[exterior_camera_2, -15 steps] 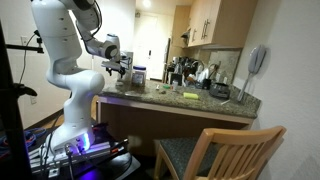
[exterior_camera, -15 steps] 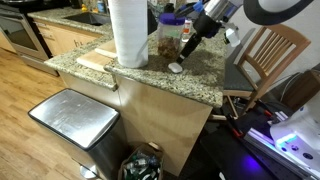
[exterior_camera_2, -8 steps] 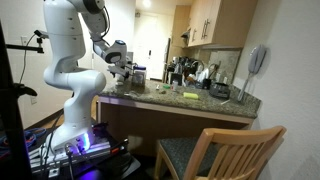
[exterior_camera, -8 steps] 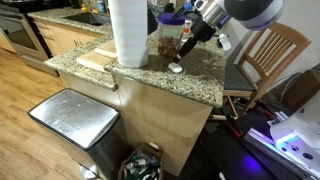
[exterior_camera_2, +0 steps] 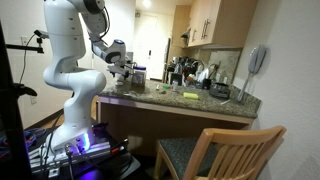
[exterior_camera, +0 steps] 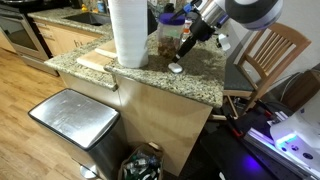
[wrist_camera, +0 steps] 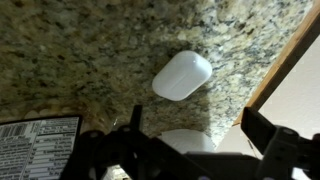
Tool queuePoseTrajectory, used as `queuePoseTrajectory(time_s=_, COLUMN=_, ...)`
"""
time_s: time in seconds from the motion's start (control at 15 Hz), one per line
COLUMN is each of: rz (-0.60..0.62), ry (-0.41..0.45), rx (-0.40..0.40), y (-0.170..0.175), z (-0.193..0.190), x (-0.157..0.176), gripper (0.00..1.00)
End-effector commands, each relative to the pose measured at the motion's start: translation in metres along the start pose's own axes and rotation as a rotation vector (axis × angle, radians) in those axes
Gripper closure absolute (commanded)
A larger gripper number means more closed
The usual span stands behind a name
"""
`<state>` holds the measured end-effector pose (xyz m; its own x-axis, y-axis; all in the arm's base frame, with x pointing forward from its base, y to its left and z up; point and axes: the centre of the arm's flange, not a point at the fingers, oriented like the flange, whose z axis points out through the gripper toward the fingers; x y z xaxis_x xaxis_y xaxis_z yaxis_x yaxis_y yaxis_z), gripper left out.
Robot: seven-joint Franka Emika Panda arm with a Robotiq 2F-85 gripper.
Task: Put the white case on top of the container with a blue lid
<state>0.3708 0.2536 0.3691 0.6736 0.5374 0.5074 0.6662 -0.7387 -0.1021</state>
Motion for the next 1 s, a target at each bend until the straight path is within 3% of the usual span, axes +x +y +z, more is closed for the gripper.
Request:
queuePoseTrajectory(time_s=0.0, rz=-0.019, ry=0.009, rx=-0.028, y=0.0014, z=-0.0002, x=-0.0001, gripper=0.00)
queuePoseTrajectory(time_s=0.33, rz=0.060, ry=-0.051, rx=-0.068, y=-0.0004, z=-0.0026, x=-0.0028, gripper=0.00)
queuePoseTrajectory(time_s=0.4, rz=0.029, ry=-0.020, rx=-0.042, y=0.0027, z=0.0006, x=-0.0009, gripper=0.00)
queuePoseTrajectory(time_s=0.67, rz=0.058, ry=-0.030, rx=-0.059, y=0.0048, z=0.0015, x=-0.0033, gripper=0.00)
queuePoseTrajectory(time_s=0.93, rz=0.153, ry=-0.145, rx=-0.025, y=-0.0005, z=-0.0001, x=-0.0090, gripper=0.00)
